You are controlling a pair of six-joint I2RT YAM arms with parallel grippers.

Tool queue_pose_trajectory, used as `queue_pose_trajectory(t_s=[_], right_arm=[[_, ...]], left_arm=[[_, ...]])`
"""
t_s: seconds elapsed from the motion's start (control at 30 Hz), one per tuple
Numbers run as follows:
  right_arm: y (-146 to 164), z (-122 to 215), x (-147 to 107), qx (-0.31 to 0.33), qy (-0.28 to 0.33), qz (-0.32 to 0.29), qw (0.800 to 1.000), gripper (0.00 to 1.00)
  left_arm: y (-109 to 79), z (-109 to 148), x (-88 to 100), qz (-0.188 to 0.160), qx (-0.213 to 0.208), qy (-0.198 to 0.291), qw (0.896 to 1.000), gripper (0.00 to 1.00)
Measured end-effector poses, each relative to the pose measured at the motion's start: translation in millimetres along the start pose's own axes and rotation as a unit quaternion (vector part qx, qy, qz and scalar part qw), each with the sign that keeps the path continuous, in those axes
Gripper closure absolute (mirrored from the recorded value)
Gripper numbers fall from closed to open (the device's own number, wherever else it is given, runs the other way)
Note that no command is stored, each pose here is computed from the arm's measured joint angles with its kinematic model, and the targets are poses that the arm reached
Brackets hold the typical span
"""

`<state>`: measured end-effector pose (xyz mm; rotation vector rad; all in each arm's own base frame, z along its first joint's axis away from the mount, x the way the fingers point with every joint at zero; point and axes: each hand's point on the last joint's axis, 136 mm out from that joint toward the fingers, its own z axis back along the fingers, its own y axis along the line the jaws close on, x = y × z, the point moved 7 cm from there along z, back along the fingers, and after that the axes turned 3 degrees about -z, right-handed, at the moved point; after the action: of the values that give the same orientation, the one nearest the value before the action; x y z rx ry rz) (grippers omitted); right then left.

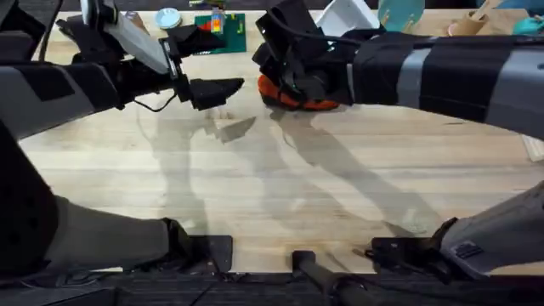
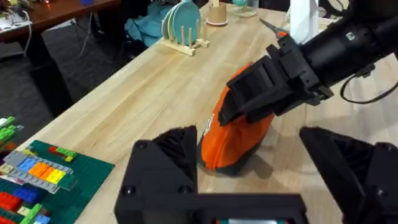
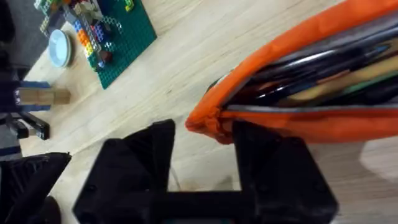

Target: Unzip the bag, pick up the pens from the table one at a time and place them inside, then zip the bag closed.

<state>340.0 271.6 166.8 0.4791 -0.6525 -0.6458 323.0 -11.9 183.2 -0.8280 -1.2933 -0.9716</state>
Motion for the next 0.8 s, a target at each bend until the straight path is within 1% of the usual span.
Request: queue_pose_trajectory(t_s=[0.1, 0.47, 0.6, 0.77, 0.8], right_arm=[[0.0, 0.0, 0.0, 0.000, 0.000, 0.000, 1.000, 0.562], [0.0, 0.1, 0.0, 0.000, 0.000, 0.000, 1.000, 0.764], [0.1, 0.1, 0.0, 0.000, 0.000, 0.000, 1.000, 0.815], [1.2, 0.1, 0.3, 0.003, -0.001, -0.001, 1.000, 0.914], [1.2, 0.0, 0.3, 0.003, -0.001, -0.001, 1.000, 0.947]], left_arm=[[0.0, 0.0, 0.0, 0.000, 0.000, 0.000, 1.000, 0.008], [0.0, 0.0, 0.0, 0.000, 0.000, 0.000, 1.000, 0.008], [0.0, 0.0, 0.0, 0.000, 0.000, 0.000, 1.000, 0.008], [0.0, 0.0, 0.0, 0.000, 0.000, 0.000, 1.000, 0.006], [0.0, 0.0, 0.0, 0.000, 0.000, 0.000, 1.000, 0.008]])
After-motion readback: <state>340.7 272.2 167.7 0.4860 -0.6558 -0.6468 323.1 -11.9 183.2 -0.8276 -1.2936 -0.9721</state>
